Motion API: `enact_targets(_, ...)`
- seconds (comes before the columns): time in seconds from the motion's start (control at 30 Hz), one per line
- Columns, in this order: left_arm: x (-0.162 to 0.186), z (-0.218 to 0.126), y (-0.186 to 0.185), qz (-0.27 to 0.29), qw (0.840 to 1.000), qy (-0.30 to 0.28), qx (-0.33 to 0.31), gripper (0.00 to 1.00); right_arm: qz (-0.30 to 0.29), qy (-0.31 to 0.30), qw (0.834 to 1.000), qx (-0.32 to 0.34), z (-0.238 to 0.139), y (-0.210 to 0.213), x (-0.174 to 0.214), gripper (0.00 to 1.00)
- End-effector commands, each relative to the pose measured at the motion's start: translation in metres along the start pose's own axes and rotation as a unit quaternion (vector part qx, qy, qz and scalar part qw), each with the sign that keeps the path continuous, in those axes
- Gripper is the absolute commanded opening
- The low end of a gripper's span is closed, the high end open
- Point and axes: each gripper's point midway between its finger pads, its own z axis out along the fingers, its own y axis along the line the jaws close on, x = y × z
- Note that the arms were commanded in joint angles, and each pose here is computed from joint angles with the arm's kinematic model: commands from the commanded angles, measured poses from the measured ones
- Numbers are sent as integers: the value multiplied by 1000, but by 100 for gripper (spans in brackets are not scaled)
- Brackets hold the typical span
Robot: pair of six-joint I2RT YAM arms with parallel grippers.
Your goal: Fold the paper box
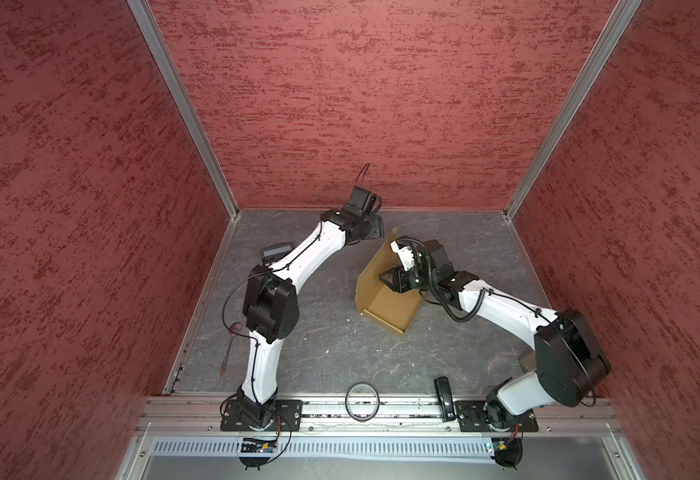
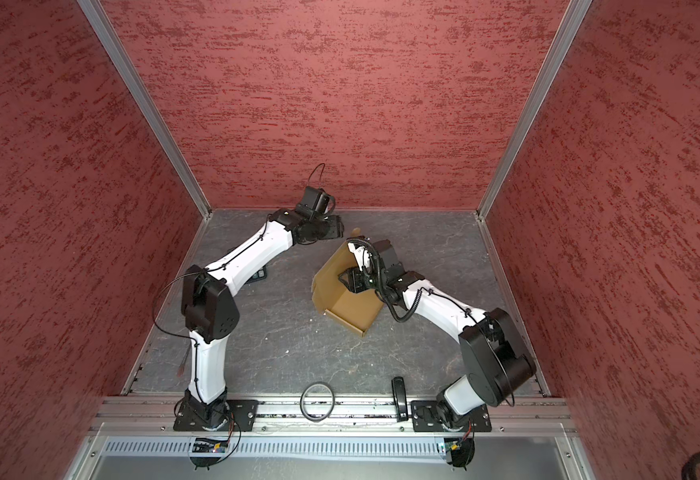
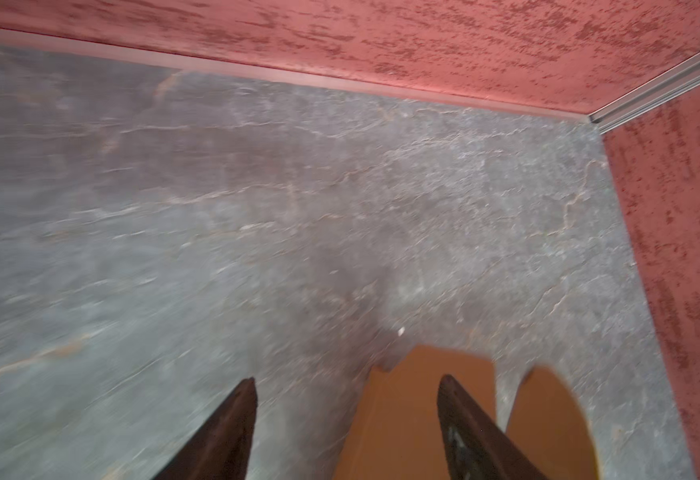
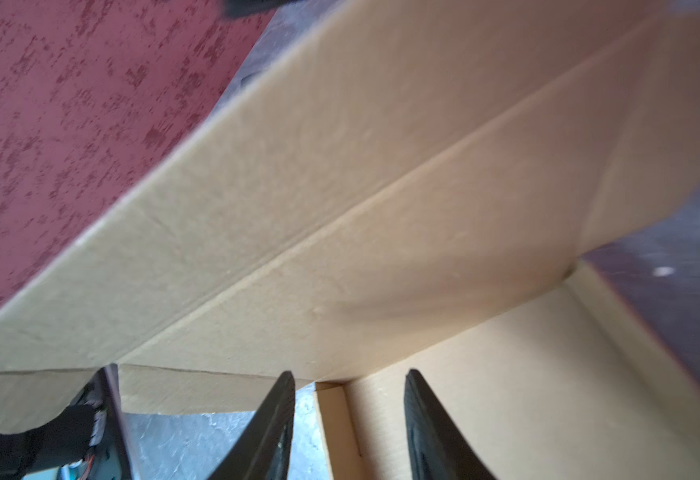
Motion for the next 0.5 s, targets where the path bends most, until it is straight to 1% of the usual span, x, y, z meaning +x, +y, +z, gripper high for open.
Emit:
enact_targets(0.0,-7,-60,15,7,1000,-25,-16,74,-2,-22,998,66,-21,-29,-16,45)
enact_targets(0.03,-2,-70,19,6,999,-24,-22,74,4,-23,997,78,-25,-38,-17,45)
enact_targets(0.2,35,-122,40,-7,998,-25,-50,75,48,-76,987,130,-61,-75,-50,46)
enact_targets(0.27,53,-136,43,-12,998,-22,-51,75,54,-84,986,134,-67,-85,-59,47)
enact_targets(0.3,63,-143,42,-9,998,-23,-52,76,52,-86,986,133,-69,-87,-64,49)
enact_targets(0.37,81,-152,42,-9,998,-19,-58,78,46,-93,986,130,-70,-89,-75,51)
enact_targets(0.47,111,-155,44,-9,997,-3,-71,79,51,-84,987,130,-60,-100,-80,51)
